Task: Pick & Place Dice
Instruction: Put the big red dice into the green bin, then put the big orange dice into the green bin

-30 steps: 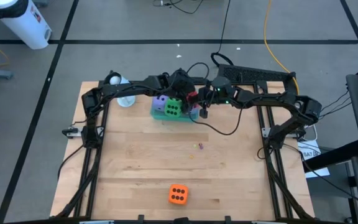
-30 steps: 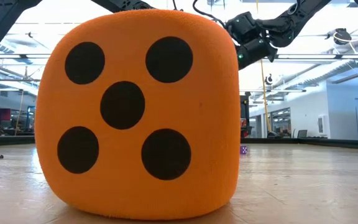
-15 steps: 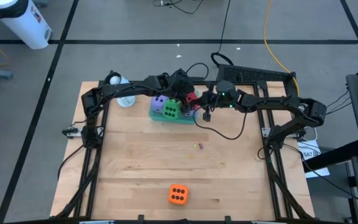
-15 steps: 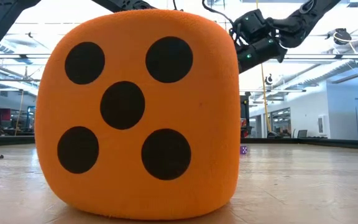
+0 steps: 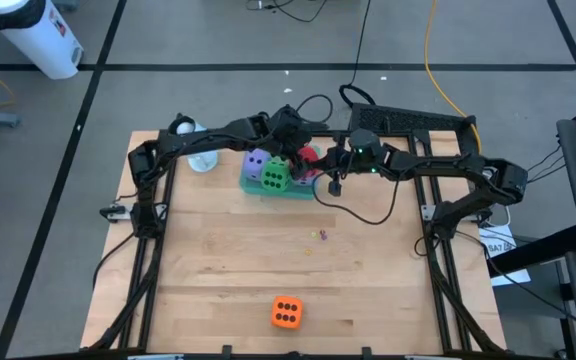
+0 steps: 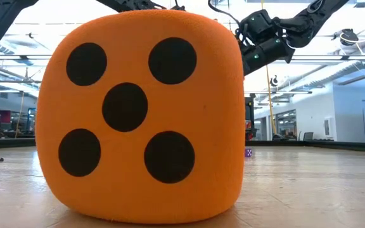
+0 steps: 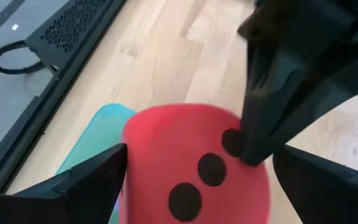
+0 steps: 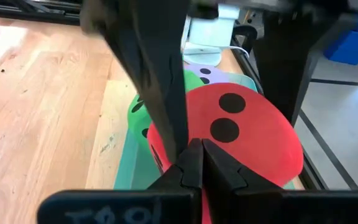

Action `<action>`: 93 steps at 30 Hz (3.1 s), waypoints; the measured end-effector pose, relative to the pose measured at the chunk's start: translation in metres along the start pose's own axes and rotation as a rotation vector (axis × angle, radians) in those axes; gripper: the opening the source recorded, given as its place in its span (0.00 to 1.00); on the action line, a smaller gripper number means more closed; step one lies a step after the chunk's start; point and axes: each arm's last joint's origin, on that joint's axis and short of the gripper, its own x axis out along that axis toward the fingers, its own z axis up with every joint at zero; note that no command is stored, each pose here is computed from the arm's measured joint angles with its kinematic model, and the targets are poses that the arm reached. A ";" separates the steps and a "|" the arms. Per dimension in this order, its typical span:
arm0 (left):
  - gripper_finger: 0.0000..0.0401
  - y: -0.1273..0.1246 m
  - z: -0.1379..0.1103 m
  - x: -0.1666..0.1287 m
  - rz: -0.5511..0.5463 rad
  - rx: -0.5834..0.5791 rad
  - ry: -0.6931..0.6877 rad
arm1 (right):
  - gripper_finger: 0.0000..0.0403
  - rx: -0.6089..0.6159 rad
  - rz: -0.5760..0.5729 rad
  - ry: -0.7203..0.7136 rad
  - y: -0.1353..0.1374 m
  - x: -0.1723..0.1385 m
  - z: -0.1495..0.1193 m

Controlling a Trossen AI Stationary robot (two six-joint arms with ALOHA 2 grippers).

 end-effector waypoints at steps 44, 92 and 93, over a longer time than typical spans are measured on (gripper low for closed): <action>0.67 -0.127 -0.046 -0.255 0.393 0.162 -0.224 | 0.00 -0.004 -0.048 -0.171 -0.001 -0.006 0.020; 0.01 -0.078 -0.274 -0.196 0.006 0.261 -0.764 | 0.00 0.222 0.196 -0.536 0.092 -0.130 -0.066; 0.01 -0.076 -0.278 -0.195 0.005 0.244 -0.770 | 0.00 0.233 0.183 -0.544 0.092 -0.132 -0.067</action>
